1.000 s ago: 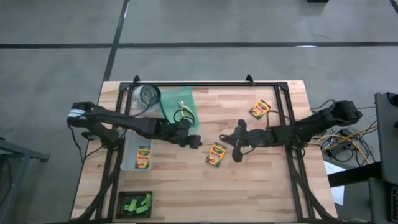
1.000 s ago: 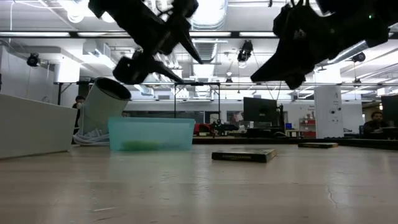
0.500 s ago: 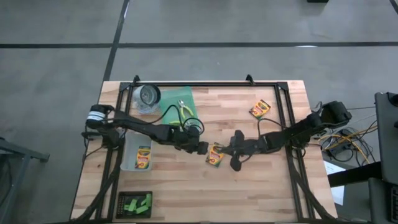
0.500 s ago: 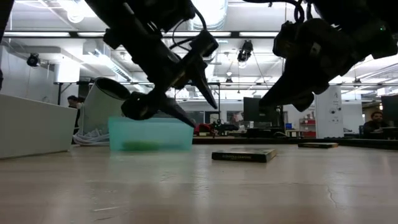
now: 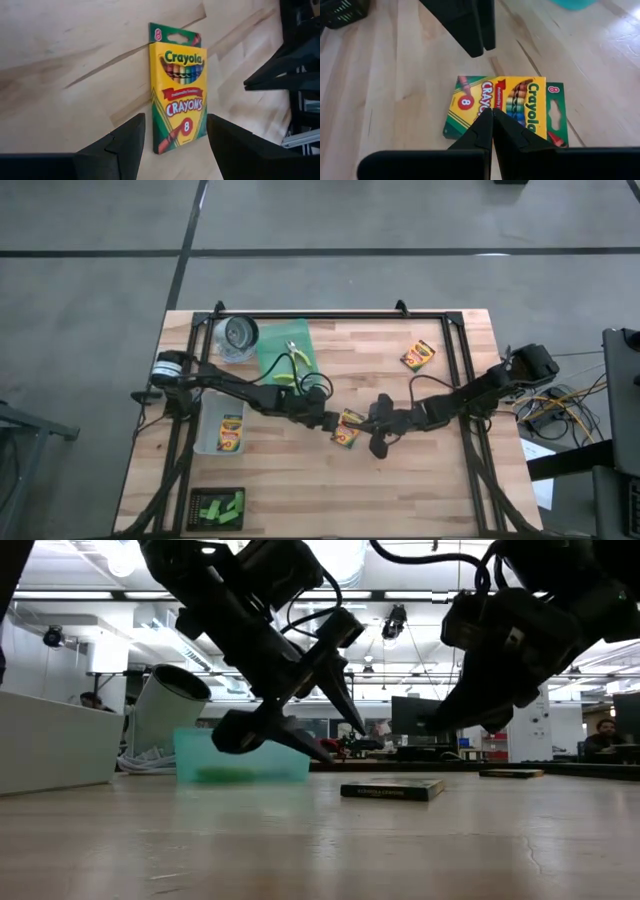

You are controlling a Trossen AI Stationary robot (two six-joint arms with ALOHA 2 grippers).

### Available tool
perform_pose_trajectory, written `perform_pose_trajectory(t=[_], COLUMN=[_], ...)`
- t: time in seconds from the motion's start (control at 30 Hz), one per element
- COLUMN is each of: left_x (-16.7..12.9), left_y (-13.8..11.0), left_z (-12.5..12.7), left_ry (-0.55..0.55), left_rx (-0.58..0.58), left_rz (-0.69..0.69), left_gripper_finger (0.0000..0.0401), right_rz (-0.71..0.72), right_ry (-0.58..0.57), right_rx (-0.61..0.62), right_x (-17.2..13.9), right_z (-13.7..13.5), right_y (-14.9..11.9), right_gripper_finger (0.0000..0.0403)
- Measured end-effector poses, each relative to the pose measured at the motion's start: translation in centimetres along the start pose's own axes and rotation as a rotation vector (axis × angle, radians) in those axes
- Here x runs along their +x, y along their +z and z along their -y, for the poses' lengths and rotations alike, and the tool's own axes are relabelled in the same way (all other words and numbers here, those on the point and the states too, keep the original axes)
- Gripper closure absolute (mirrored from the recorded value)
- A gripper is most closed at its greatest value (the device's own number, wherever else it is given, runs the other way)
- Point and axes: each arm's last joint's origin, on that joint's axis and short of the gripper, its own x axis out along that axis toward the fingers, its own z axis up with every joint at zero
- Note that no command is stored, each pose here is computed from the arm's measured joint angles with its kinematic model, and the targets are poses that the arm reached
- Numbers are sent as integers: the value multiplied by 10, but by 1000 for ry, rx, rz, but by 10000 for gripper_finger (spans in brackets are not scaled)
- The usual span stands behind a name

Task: Pick & Place School Supplies
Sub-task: Put the yellow crayon box into the gray bin

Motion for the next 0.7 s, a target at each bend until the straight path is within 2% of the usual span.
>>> perform_pose_trajectory(t=[0.1,0.23,0.7], left_x=[0,0,0], left_y=[0,1,2], left_z=[0,1,0], left_ry=[-2,-4,0], left_rx=[-18,-97,-56], left_rz=[5,16,32], left_gripper_finger=[185,185,185], right_rz=[-3,-13,-12], right_ry=[-2,-9,14], right_rx=[-1,-5,47], right_x=[0,2,20], right_z=[1,2,2], right_y=[-2,-4,-15], right_gripper_finger=[394,394,394])
